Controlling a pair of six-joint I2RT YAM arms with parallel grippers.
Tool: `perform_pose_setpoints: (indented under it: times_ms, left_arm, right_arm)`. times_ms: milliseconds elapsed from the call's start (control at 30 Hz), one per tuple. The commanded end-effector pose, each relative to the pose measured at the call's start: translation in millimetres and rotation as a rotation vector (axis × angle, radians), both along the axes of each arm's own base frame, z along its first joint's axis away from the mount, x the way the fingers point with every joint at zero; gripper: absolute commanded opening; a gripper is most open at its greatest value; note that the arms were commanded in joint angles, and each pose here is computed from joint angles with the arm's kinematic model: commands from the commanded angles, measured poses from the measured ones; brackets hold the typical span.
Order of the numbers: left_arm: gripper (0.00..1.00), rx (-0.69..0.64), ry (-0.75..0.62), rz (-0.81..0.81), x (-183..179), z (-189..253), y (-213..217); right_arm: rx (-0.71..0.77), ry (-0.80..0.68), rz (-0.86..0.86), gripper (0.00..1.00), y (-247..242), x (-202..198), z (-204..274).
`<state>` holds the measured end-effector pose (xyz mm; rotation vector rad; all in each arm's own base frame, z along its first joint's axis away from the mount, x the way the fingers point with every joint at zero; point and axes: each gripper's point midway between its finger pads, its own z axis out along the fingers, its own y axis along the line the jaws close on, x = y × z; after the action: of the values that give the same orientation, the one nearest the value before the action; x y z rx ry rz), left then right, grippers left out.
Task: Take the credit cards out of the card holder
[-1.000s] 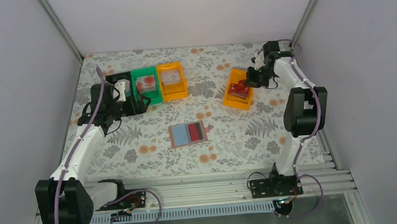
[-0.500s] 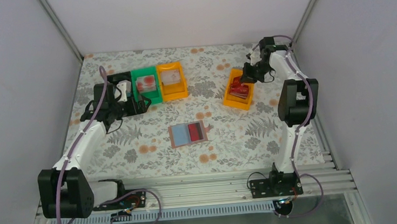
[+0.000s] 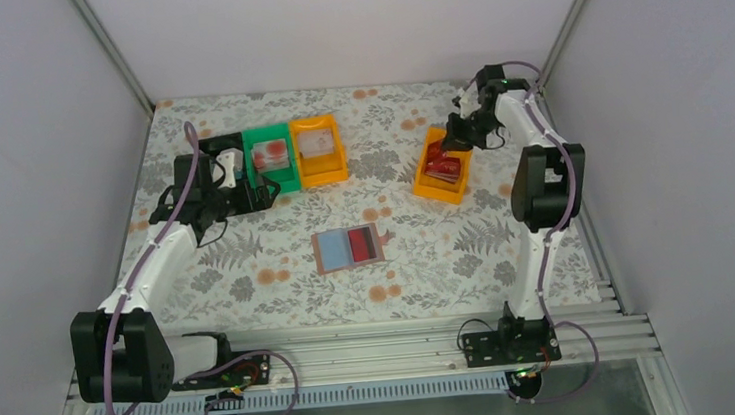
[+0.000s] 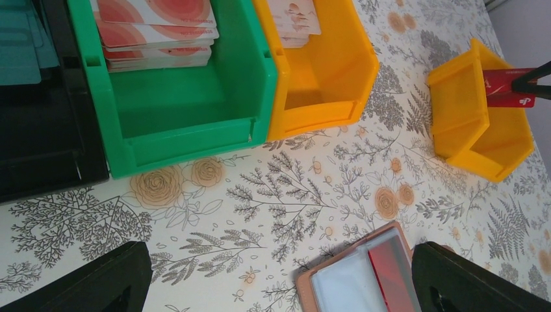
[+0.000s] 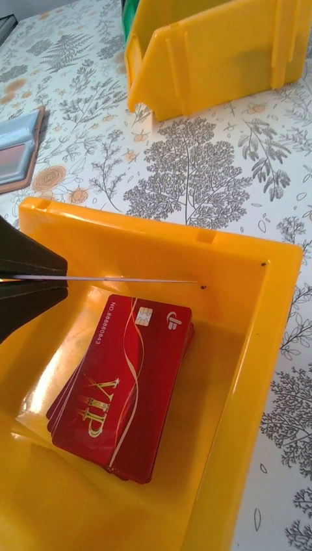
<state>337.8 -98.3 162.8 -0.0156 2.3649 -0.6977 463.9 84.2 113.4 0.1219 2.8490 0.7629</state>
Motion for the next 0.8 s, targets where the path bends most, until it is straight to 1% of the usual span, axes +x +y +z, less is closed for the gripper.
perform_pose_setpoints:
  times_ms: [0,367,467,633,767]
  left_arm:
    - [1.00,-0.012,-0.007,-0.003,2.4,0.7,-0.5]
    - [1.00,-0.019,-0.008,-0.015,2.9,0.2,-2.6]
    - [1.00,-0.018,-0.009,-0.017,3.2,0.6,-2.7]
    - [1.00,-0.022,-0.005,-0.022,2.9,-0.6,-3.7]
    - [1.00,-0.022,-0.008,-0.023,2.8,0.2,-3.8]
  right_arm:
    - [-0.009,0.064,0.024,0.04,7.1,-4.7,-21.3]
    - [-0.016,0.061,0.020,0.04,8.1,-2.8,-31.1]
    - [-0.013,0.042,0.020,0.05,8.3,1.1,-24.5]
    - [0.081,0.005,0.055,0.05,22.2,4.9,-1.0]
    - [0.048,-0.013,0.046,0.05,14.7,5.5,9.6]
